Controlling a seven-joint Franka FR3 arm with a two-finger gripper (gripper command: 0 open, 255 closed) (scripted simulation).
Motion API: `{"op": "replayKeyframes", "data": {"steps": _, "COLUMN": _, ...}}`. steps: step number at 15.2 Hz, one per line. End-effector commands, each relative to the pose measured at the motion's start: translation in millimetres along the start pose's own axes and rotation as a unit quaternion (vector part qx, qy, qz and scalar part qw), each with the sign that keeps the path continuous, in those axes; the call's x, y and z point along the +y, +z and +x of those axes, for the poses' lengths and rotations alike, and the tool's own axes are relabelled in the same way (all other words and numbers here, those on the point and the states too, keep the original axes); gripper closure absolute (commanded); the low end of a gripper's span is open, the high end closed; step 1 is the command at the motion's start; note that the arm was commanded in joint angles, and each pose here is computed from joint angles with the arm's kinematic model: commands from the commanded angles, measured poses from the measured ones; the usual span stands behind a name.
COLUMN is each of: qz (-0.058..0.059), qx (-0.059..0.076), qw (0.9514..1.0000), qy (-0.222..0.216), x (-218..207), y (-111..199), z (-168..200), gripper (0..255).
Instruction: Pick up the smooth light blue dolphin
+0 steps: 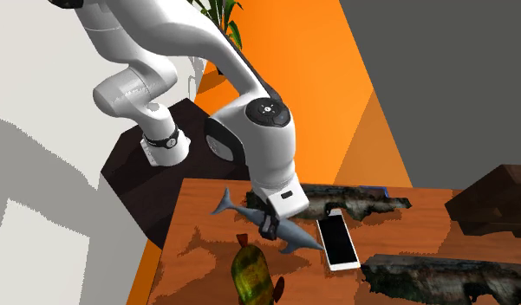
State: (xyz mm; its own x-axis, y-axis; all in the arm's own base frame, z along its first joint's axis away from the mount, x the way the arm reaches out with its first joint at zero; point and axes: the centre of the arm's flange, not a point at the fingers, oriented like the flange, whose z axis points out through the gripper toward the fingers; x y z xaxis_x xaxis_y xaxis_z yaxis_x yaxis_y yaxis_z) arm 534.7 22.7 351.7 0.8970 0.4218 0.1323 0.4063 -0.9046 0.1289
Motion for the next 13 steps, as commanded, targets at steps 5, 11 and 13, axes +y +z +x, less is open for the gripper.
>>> {"op": "replayKeyframes", "data": {"steps": 5, "qz": 0.000, "qx": 0.000, "qw": 1.0000, "qy": 0.000, "x": 5, "y": -31, "z": 4, "gripper": 255}}
{"op": "replayKeyframes", "data": {"steps": 11, "qz": 0.000, "qx": 0.000, "qw": 1.0000, "qy": 0.000, "x": 9, "y": -62, "z": 8, "gripper": 255}}
{"op": "replayKeyframes", "data": {"steps": 13, "qz": 0.000, "qx": 0.000, "qw": 1.0000, "qy": 0.000, "x": 9, "y": -63, "z": 8, "gripper": 255}}
